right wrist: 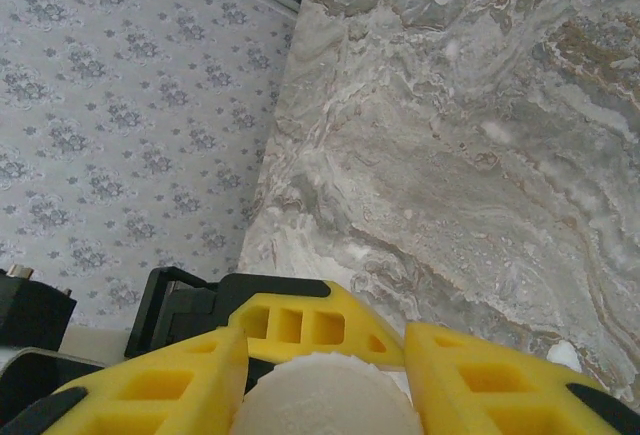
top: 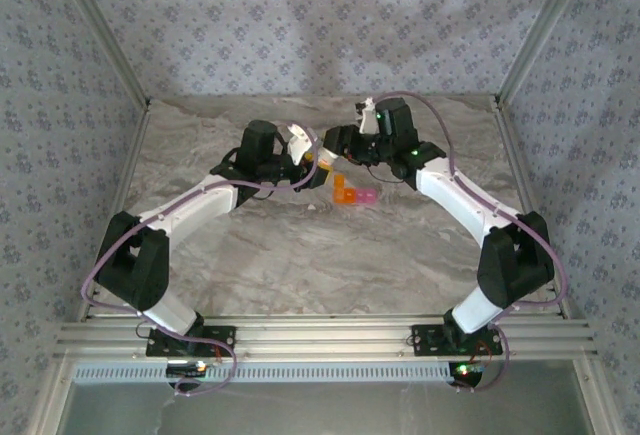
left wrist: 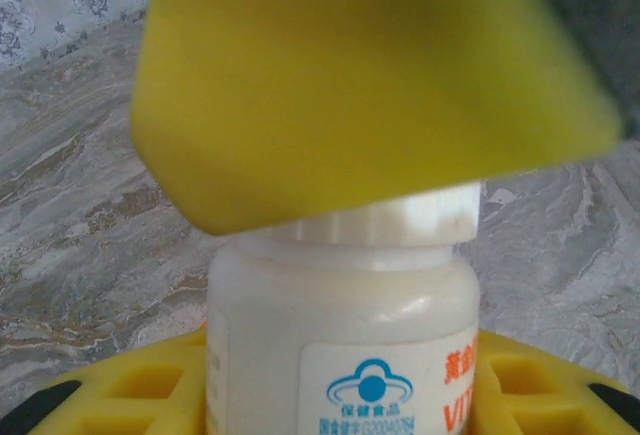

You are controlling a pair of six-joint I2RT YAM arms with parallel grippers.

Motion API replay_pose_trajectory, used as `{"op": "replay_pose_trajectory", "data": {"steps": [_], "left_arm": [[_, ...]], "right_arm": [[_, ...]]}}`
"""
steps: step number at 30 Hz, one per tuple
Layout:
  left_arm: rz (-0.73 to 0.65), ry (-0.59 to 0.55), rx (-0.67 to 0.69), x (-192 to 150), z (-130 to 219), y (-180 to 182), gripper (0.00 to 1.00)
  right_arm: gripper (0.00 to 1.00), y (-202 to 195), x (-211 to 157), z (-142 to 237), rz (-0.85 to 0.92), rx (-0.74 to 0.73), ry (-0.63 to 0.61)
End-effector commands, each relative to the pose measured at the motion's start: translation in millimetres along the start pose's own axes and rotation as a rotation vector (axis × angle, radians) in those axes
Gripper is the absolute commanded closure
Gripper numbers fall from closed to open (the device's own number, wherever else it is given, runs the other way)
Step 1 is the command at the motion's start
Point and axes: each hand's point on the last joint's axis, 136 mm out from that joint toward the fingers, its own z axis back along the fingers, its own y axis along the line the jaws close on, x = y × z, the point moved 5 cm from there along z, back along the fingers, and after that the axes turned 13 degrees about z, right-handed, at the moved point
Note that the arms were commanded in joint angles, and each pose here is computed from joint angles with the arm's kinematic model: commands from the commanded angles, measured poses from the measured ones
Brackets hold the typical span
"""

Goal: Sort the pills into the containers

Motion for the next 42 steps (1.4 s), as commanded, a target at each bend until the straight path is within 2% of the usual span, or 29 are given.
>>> {"op": "replay_pose_trajectory", "data": {"steps": [1, 5, 9, 13, 17, 22, 27, 33, 42], "left_arm": [[-0.040, -0.051, -0.035, 20, 3, -10, 1.00], [-0.009, -0.066, -0.104, 24, 8, -14, 1.00], [0.018, -0.077, -0.170, 28, 13, -21, 1.00], [0.023, -0.072, -0.170, 26, 13, -22, 1.00], [0.012, -0.062, -0.134, 22, 13, -17, 1.00], [-0.005, -0.052, -0.107, 20, 14, -14, 1.00], [-0.020, -0.039, -0.078, 18, 13, -11, 1.00], [-0.038, -0.016, -0.046, 14, 13, -7, 1.00], [-0.039, -0.002, -0.039, 9, 10, -5, 1.00]], "right_arm": [[0.61, -1, -1, 0, 0.069, 0.021, 0.014], [0.60, -5, -2, 4, 0.203, 0.132, -0.004], [0.54, -16, -9, 6, 0.216, 0.216, -0.010], [0.33, -12, -9, 12, 0.223, 0.231, -0.019], [0.24, -9, -5, 26, 0.223, 0.204, -0.041], [0.22, -10, -7, 44, 0.190, 0.185, -0.063], [0.22, -23, -6, 49, 0.066, 0.118, -0.102], [0.22, -37, -4, 44, -0.066, -0.016, -0.133], [0.24, -22, 0, 22, -0.080, -0.018, -0.098]]}}
